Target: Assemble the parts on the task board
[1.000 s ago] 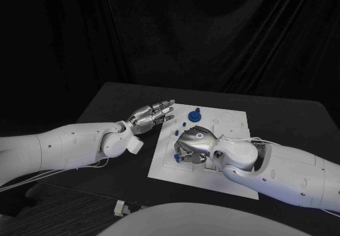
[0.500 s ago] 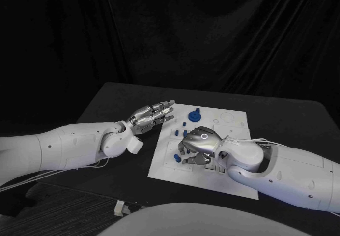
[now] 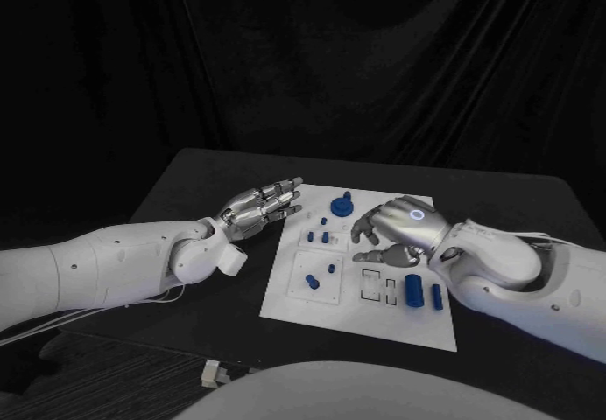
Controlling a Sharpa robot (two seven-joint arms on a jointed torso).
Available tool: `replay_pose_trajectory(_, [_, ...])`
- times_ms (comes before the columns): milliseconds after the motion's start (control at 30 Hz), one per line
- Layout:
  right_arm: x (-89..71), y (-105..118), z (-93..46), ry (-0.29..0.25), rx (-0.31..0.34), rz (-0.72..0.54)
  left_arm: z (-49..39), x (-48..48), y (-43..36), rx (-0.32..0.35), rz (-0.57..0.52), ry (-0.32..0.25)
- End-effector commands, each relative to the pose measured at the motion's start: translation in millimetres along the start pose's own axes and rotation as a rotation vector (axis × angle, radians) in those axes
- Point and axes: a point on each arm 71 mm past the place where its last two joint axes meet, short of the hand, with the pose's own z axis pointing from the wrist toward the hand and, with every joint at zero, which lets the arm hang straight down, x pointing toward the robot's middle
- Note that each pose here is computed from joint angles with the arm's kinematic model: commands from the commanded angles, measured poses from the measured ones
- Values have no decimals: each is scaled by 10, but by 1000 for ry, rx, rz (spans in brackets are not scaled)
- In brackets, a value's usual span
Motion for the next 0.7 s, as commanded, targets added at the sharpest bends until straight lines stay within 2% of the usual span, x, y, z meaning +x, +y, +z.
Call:
replay_pose_trajectory(33, [-144, -201, -82, -71, 162, 197, -3, 9, -42, 63, 2, -12])
replay_pose_trajectory(133, [-237, -429, -245, -67, 276, 262, -15, 19, -55, 77, 3, -16])
replay_pose_trajectory(400, [-276, -683, -527, -46, 428, 320, -60, 32, -77, 85, 2, -20])
replay_pose_trajectory(533, [-224, -772, -652, 39, 561, 318, -74, 29, -82, 86, 2, -23])
replay_pose_trajectory(600, [-184, -814, -717, 100, 637, 315, -74, 24, -82, 86, 4, -24])
replay_pose_trajectory(700, [-132, -850, -779, 182, 706, 310, -67, 16, -77, 82, 4, -24])
